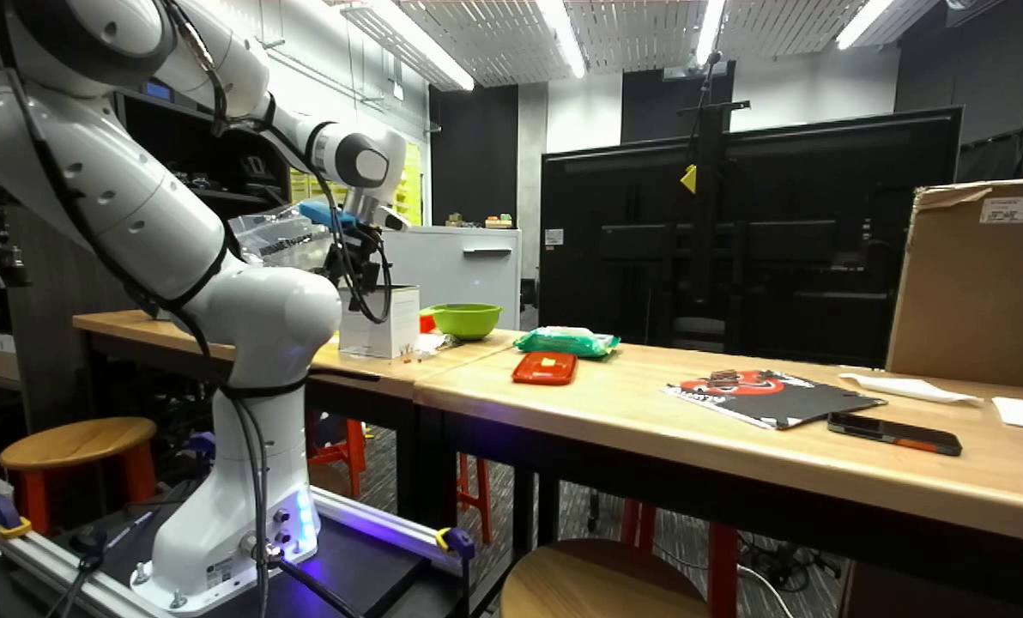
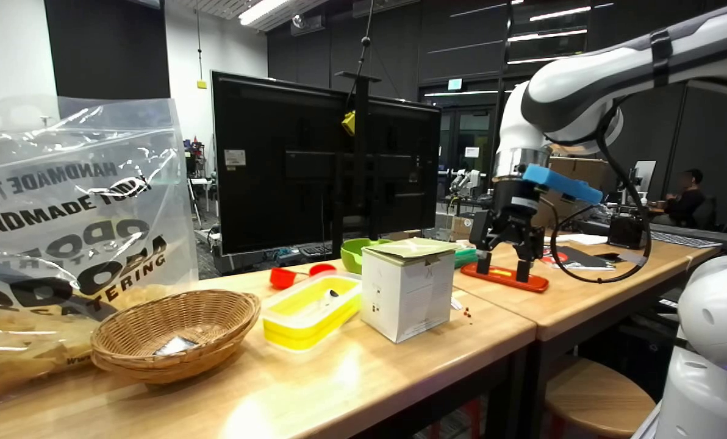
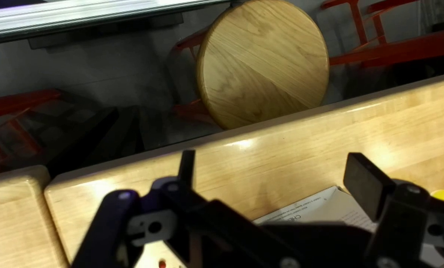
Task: Open the white box
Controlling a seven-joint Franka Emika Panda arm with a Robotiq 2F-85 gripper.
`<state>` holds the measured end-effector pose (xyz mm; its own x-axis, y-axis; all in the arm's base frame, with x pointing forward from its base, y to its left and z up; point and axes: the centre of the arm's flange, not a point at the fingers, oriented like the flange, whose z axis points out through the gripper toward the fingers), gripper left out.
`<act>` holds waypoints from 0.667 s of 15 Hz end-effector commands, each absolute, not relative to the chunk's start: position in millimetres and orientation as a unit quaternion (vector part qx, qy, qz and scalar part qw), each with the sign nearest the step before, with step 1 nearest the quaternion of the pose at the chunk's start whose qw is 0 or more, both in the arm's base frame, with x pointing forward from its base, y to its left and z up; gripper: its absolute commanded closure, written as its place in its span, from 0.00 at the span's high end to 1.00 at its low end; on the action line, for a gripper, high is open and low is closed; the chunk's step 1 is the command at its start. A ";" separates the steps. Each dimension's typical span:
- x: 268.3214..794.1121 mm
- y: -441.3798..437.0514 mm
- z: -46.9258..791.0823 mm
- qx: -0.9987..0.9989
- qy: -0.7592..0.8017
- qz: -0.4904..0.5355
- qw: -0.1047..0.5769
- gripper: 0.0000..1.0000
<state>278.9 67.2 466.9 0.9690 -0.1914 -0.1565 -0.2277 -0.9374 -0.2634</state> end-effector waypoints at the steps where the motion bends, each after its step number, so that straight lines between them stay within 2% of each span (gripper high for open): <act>1: 282.3 63.6 472.9 -0.981 0.097 0.057 0.157 1.00; 10: 306.5 41.3 498.7 -0.978 0.045 -0.016 0.205 1.00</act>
<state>293.5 50.8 488.5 0.9931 -0.1135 -0.0286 -0.1164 -0.9342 -0.3372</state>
